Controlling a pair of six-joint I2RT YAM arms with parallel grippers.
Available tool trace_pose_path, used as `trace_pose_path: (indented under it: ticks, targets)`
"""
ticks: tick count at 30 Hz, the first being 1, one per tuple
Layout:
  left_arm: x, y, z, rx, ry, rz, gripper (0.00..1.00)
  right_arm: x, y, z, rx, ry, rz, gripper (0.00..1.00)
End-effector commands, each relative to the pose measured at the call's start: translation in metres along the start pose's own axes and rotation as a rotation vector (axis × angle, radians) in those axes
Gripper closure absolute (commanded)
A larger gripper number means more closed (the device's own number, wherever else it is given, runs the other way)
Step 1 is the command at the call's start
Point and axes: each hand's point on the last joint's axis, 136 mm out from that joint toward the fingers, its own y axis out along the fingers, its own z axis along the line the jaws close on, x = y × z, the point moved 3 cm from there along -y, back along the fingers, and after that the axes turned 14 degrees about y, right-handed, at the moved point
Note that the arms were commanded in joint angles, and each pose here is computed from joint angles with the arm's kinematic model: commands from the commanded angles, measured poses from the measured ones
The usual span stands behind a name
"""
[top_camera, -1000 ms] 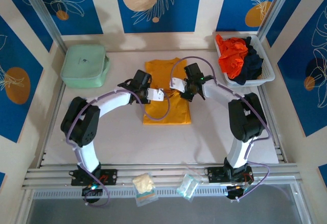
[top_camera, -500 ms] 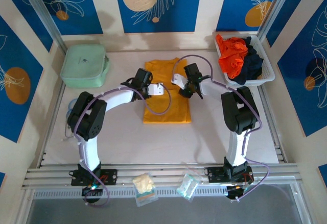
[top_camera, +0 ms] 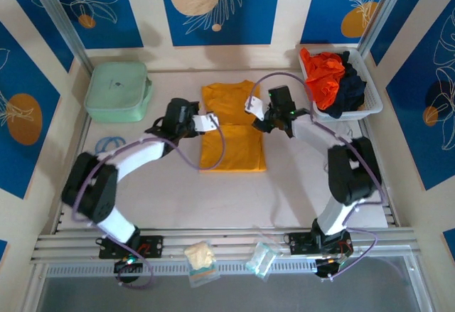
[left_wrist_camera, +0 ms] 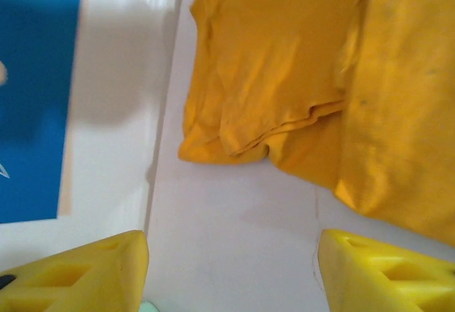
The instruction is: Fold and stack the t-shirts
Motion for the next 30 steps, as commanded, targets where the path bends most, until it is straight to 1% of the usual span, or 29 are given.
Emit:
trace_pose_path:
  ticks: [1,3,4,5,6,8,11,13,17,22,30]
  targets:
    - [0.039,-0.039,-0.03,-0.128,0.188,-0.277,0.35,-0.003,-0.041,0.05,0.249,-0.311,-0.12,0.57]
    - [0.042,-0.05,-0.052,-0.235,0.252,-0.282,0.36,-0.011,-0.064,0.072,0.374,-0.388,-0.162,0.55]
    - [0.044,-0.057,-0.065,-0.294,0.289,-0.29,0.36,-0.014,-0.072,0.08,0.419,-0.413,-0.162,0.54]
    - [0.045,-0.065,-0.079,-0.365,0.325,-0.295,0.36,-0.019,-0.077,0.088,0.45,-0.447,-0.135,0.54]
    - [0.045,-0.07,-0.091,-0.417,0.358,-0.292,0.36,-0.025,-0.079,0.095,0.473,-0.506,-0.103,0.54]
    - [0.043,-0.076,-0.114,-0.506,0.438,-0.269,0.36,-0.043,-0.08,0.109,0.512,-0.607,0.004,0.53]
    - [0.041,-0.082,-0.143,-0.604,0.547,-0.24,0.36,-0.066,-0.076,0.116,0.523,-0.728,0.15,0.52]
    - [0.04,-0.084,-0.154,-0.653,0.589,-0.232,0.35,-0.078,-0.075,0.12,0.543,-0.774,0.215,0.51]
    - [0.043,-0.08,-0.16,-0.678,0.597,-0.238,0.35,-0.088,-0.065,0.128,0.535,-0.833,0.224,0.5]
    - [0.046,-0.066,-0.159,-0.716,0.587,-0.233,0.32,-0.095,-0.051,0.127,0.548,-0.844,0.271,0.49]
    - [0.048,-0.044,-0.159,-0.763,0.576,-0.23,0.3,-0.101,-0.03,0.123,0.569,-0.852,0.328,0.48]
